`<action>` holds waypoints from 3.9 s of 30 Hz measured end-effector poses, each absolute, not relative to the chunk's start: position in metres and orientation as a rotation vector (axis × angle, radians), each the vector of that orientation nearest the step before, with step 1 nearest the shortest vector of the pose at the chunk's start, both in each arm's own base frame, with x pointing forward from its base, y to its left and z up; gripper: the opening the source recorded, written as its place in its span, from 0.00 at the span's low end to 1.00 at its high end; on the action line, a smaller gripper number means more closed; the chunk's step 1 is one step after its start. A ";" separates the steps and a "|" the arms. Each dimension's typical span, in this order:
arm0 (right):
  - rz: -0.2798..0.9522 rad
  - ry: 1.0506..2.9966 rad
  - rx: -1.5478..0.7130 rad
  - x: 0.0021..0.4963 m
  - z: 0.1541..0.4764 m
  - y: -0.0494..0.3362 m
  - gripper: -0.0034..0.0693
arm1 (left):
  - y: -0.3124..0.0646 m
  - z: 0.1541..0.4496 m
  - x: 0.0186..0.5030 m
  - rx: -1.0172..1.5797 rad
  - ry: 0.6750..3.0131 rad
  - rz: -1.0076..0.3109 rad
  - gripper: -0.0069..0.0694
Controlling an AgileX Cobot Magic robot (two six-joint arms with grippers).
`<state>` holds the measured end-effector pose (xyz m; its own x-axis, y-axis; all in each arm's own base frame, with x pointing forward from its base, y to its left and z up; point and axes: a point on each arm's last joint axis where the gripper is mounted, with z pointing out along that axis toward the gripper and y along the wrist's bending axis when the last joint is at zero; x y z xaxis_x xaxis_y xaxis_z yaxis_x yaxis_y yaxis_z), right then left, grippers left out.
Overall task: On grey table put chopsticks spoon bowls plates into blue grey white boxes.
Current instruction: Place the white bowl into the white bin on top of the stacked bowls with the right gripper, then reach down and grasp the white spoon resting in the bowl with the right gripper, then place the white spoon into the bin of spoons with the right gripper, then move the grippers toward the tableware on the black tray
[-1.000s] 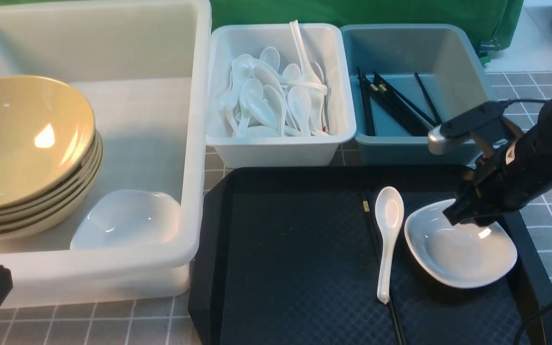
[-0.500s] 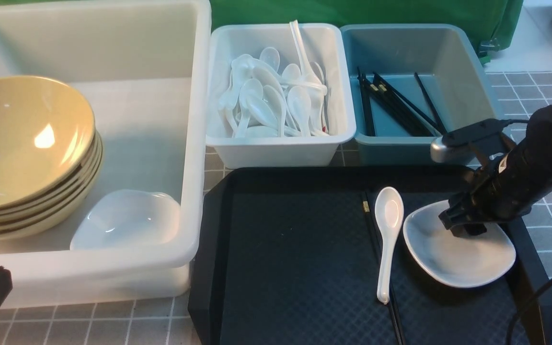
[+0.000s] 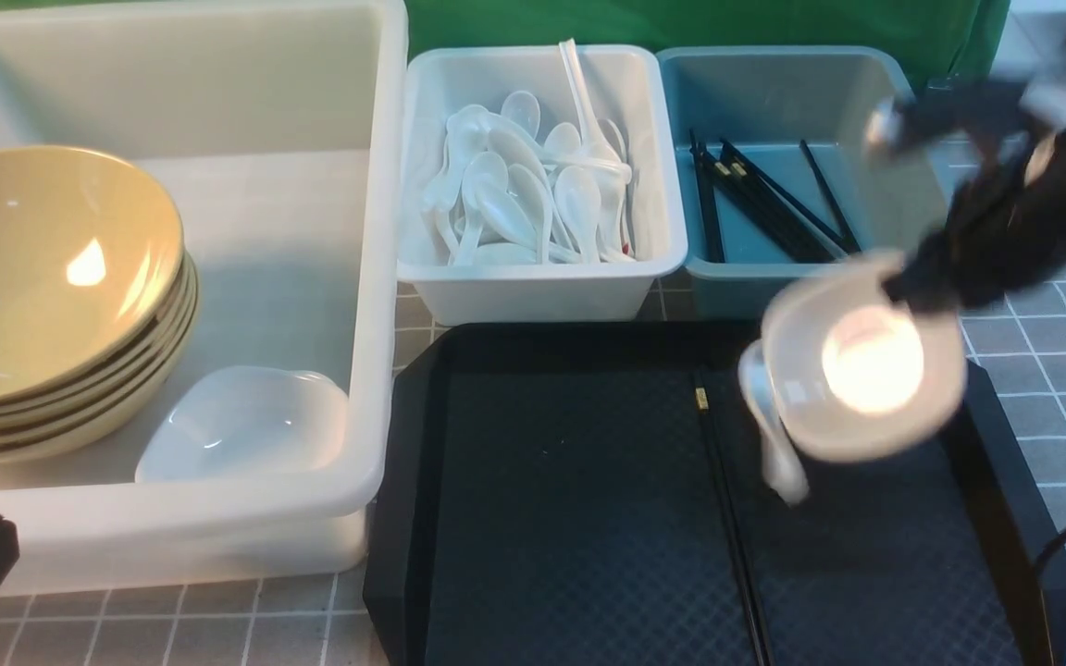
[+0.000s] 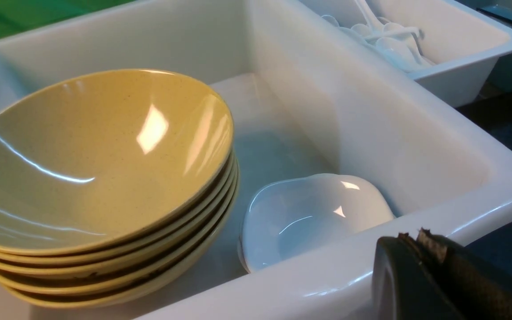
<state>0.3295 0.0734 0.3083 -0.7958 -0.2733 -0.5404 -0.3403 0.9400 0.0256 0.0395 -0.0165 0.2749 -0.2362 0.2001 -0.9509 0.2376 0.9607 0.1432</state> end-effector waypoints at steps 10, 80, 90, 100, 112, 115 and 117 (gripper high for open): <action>0.733 2.092 -0.701 0.319 0.357 0.211 0.14 | -0.016 0.275 0.039 0.322 1.820 -0.035 0.08; 0.338 2.168 -0.375 0.324 0.272 0.135 0.16 | -0.016 0.270 0.042 0.315 1.820 -0.031 0.08; 0.254 1.602 -0.397 0.408 0.317 0.216 0.26 | -0.016 0.271 0.042 0.311 1.810 -0.028 0.08; 0.346 2.148 -0.707 0.434 0.291 0.199 0.73 | -0.016 0.268 0.042 0.314 1.823 -0.031 0.08; 0.153 2.851 -1.052 0.345 0.208 0.164 0.71 | -0.016 0.269 0.043 0.311 1.816 -0.028 0.08; 0.099 2.824 -1.089 0.340 0.189 0.165 0.71 | -0.015 0.269 0.043 0.309 1.811 -0.027 0.08; 0.091 2.800 -1.090 0.340 0.182 0.166 0.71 | -0.015 0.269 0.043 0.308 1.809 -0.027 0.08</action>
<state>0.3398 0.1661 0.1824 -0.7292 -0.6682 -0.1476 -0.6764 0.7365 0.0074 0.0430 -0.0154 0.2693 -0.2256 0.1947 -0.9545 0.2227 0.9642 0.1441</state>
